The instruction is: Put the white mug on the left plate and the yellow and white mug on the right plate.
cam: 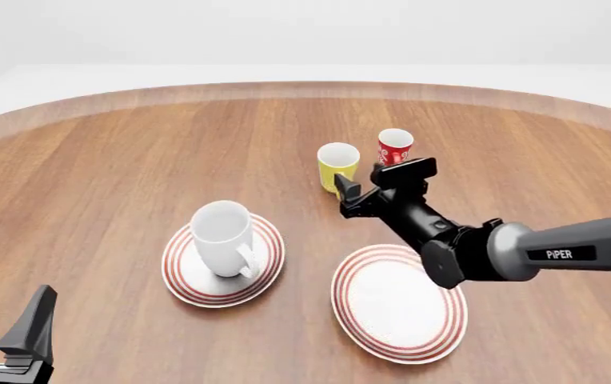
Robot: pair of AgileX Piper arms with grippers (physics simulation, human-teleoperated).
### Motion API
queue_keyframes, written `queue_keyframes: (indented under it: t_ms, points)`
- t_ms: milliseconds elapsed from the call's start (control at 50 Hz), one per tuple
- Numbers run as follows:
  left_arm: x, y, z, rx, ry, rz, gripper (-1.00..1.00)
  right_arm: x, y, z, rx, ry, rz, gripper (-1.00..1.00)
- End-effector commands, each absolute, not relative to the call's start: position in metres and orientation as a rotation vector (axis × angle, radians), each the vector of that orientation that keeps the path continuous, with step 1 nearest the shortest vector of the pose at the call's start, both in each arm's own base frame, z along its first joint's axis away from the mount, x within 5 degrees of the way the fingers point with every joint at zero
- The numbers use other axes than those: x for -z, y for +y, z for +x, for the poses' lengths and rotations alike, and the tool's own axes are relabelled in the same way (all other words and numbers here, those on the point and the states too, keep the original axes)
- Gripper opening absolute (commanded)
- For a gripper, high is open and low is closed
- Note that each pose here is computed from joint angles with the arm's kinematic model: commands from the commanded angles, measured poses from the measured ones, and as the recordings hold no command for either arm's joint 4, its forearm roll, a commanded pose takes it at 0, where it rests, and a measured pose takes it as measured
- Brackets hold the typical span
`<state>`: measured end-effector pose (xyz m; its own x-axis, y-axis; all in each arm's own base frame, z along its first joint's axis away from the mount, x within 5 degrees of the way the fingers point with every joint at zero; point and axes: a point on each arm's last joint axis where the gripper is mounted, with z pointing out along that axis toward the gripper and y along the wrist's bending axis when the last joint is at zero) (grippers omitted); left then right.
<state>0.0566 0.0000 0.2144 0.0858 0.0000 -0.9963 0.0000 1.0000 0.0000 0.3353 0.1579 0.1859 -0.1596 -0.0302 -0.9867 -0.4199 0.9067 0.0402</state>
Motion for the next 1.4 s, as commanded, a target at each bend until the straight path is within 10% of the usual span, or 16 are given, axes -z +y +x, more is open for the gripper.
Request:
queue_keyframes:
  t_ms: [20, 1400]
  points:
    - [-0.214, 0.000, 0.057, 0.000, 1.485, 0.000, 1.00, -0.181, 0.151, 0.352, -0.336, 1.709, -0.307, 1.00]
    - [-0.214, 0.000, 0.057, 0.000, 1.485, 0.000, 1.00, -0.140, 0.168, 0.409, -0.323, 1.782, -0.295, 1.00]
